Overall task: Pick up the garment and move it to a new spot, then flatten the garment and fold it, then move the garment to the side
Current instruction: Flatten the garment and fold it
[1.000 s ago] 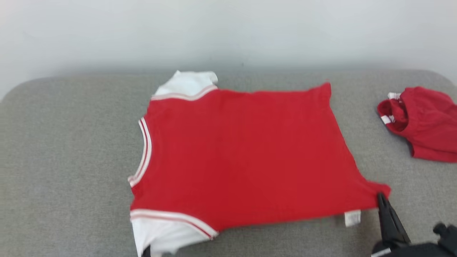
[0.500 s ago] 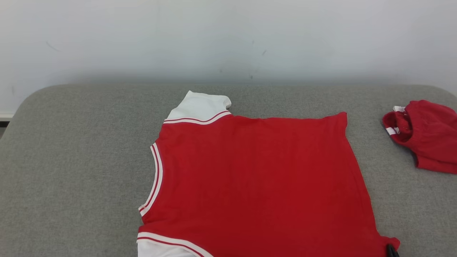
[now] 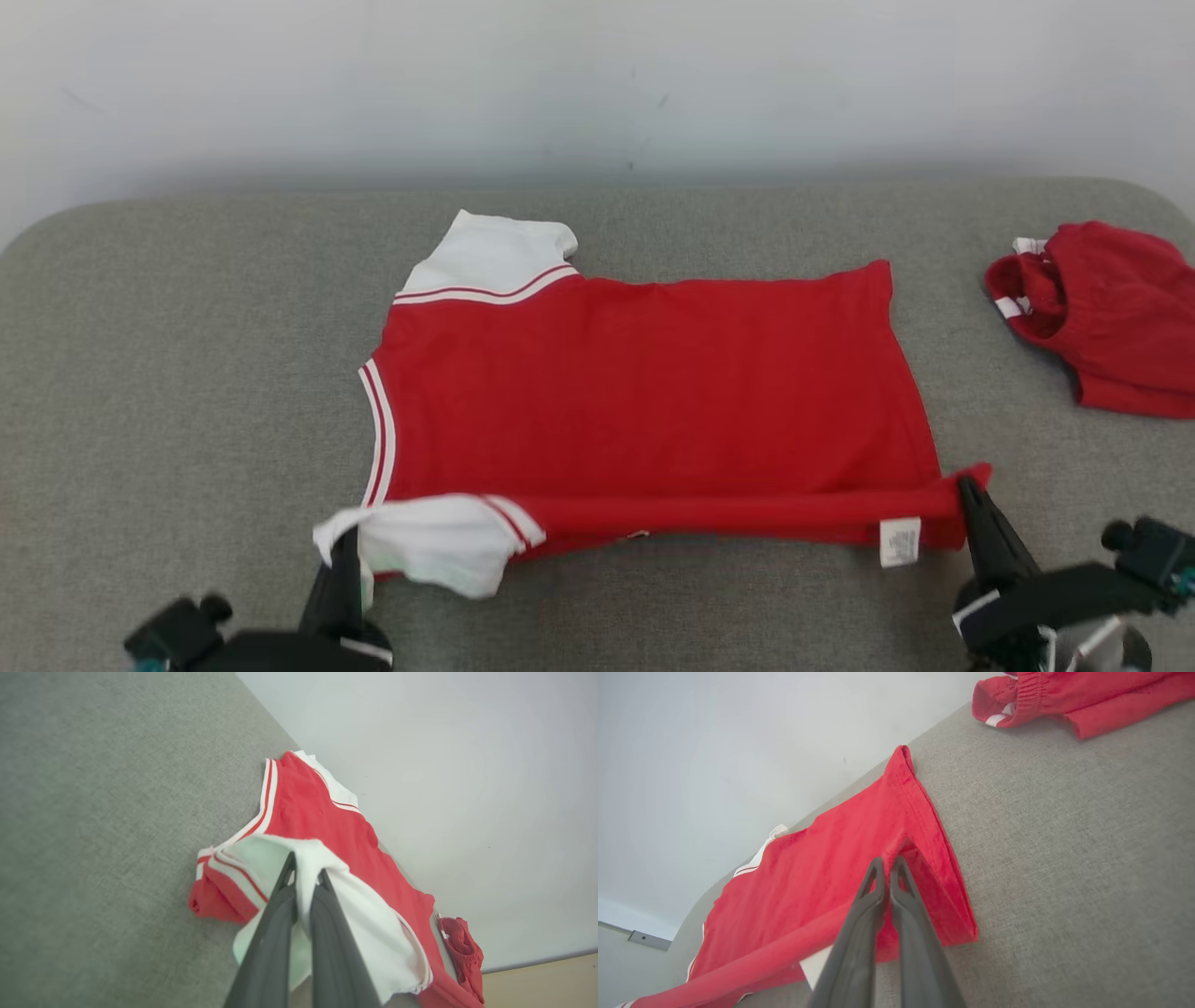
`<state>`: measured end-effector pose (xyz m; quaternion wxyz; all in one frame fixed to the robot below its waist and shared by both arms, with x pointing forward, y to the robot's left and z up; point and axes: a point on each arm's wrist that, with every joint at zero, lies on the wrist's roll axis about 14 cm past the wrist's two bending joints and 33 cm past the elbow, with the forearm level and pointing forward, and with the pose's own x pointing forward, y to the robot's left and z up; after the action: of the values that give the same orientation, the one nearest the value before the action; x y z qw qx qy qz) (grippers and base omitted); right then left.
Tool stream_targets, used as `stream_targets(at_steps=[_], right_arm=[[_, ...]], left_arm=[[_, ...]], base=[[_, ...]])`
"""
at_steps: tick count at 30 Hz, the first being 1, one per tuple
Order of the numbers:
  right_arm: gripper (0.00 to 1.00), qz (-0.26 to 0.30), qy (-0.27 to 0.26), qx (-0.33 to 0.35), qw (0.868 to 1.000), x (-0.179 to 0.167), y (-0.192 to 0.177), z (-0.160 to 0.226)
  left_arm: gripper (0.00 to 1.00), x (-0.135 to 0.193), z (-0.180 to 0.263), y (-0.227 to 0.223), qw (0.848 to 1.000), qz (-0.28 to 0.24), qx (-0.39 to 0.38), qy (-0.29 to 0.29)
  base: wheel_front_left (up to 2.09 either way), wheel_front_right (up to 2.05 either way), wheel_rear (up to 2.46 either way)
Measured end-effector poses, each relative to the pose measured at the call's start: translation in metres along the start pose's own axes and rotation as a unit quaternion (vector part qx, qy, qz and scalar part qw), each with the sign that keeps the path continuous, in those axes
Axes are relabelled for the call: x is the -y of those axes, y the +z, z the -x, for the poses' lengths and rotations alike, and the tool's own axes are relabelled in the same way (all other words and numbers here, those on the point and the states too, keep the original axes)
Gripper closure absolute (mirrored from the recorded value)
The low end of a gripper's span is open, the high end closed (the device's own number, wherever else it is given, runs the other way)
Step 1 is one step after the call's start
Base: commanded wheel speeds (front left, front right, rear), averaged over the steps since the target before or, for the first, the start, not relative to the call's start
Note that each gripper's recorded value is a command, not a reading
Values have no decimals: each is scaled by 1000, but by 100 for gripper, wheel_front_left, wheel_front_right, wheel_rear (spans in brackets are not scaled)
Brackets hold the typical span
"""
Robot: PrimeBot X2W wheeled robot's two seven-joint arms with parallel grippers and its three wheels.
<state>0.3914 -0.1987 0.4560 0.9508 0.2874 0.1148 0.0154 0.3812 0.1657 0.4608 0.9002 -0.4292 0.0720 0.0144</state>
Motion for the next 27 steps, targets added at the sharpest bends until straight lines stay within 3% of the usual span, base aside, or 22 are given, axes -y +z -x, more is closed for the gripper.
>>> stream_targets(at_steps=[9,18,19,20,21,22,27], right_arm=[[100,36,-8,-47,998,-1,-6,-43],[100,56,-11,-60,997,-4,-12,-63],[28,55,-10,-59,997,-5,-13,-64],[0,57,-7,-57,997,-6,-13,-64],[0,53,-6,-50,997,-7,-11,-63],[0,53,-6,-50,997,-7,-11,-63],[0,78,14,-8,997,-15,3,-56]], left_arm=[[100,-1,-51,-2,995,-84,-49,2],[100,-14,-71,-17,985,-146,-90,13],[64,-13,-71,-17,984,-154,-88,8],[18,-12,-72,-16,984,-159,-83,5],[18,-11,-72,-14,984,-160,-77,1],[0,-11,-72,-14,984,-160,-77,1],[0,-5,-64,-8,984,-170,-53,-13]], base=[[0,0,0],[0,0,0],[0,0,0],[0,0,0],[0,0,0],[0,0,0],[0,0,0]])
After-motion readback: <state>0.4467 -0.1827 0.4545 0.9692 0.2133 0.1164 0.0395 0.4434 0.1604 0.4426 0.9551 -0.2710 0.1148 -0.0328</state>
